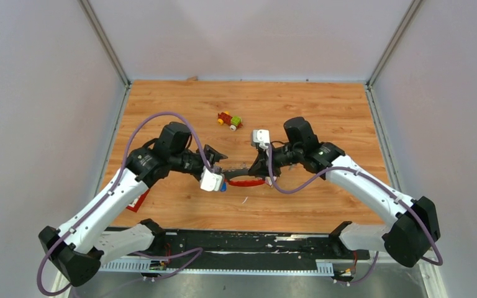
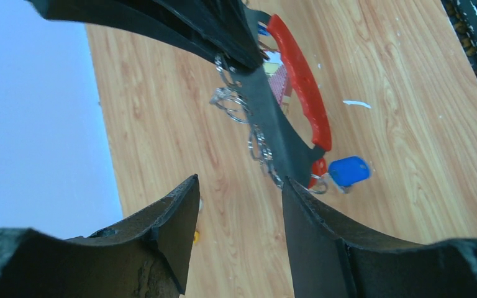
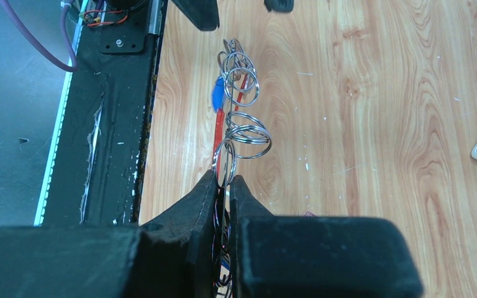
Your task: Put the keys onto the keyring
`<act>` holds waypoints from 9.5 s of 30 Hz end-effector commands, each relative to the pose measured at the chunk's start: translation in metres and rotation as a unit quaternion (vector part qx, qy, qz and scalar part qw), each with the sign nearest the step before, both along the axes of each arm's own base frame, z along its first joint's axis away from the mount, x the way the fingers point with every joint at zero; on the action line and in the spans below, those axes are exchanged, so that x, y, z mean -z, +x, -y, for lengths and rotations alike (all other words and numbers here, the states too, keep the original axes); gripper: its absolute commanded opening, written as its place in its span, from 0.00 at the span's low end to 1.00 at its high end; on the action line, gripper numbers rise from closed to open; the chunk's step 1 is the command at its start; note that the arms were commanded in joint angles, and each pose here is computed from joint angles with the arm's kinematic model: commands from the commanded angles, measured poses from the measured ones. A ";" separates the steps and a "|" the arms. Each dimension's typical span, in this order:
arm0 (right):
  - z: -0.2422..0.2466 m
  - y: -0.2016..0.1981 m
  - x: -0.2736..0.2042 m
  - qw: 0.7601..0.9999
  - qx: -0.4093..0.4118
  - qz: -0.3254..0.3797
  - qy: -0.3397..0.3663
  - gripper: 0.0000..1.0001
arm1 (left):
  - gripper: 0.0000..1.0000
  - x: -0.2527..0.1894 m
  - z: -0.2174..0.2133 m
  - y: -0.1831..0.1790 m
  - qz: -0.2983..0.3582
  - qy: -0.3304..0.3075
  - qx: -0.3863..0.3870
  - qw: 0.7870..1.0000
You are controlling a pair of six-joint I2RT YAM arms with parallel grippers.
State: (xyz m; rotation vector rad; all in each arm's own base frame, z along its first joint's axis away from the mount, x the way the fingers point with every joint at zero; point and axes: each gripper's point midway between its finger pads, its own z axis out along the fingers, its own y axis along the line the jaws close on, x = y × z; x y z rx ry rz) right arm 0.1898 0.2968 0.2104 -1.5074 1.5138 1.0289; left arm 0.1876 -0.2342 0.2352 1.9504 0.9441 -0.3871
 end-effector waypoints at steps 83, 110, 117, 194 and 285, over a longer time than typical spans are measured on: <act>-0.009 0.003 0.015 0.999 -0.021 0.003 -0.048 0.34 | 0.00 -0.006 0.063 -0.019 -0.139 -0.123 0.040 0.982; 0.000 -0.007 -0.003 0.998 -0.053 -0.012 -0.008 0.00 | 0.00 0.026 0.034 -0.029 -0.047 -0.080 0.058 0.994; 0.001 -0.015 -0.003 0.997 -0.074 -0.024 -0.002 0.00 | 0.00 0.025 0.033 -0.021 -0.026 -0.078 0.046 0.996; -0.001 -0.017 0.010 0.994 -0.092 -0.062 -0.016 0.00 | 0.39 0.007 0.049 -0.014 -0.046 -0.103 0.049 0.992; -0.003 -0.011 0.017 0.993 -0.082 -0.079 -0.032 0.00 | 0.50 0.058 0.034 -0.036 0.017 -0.055 0.133 0.989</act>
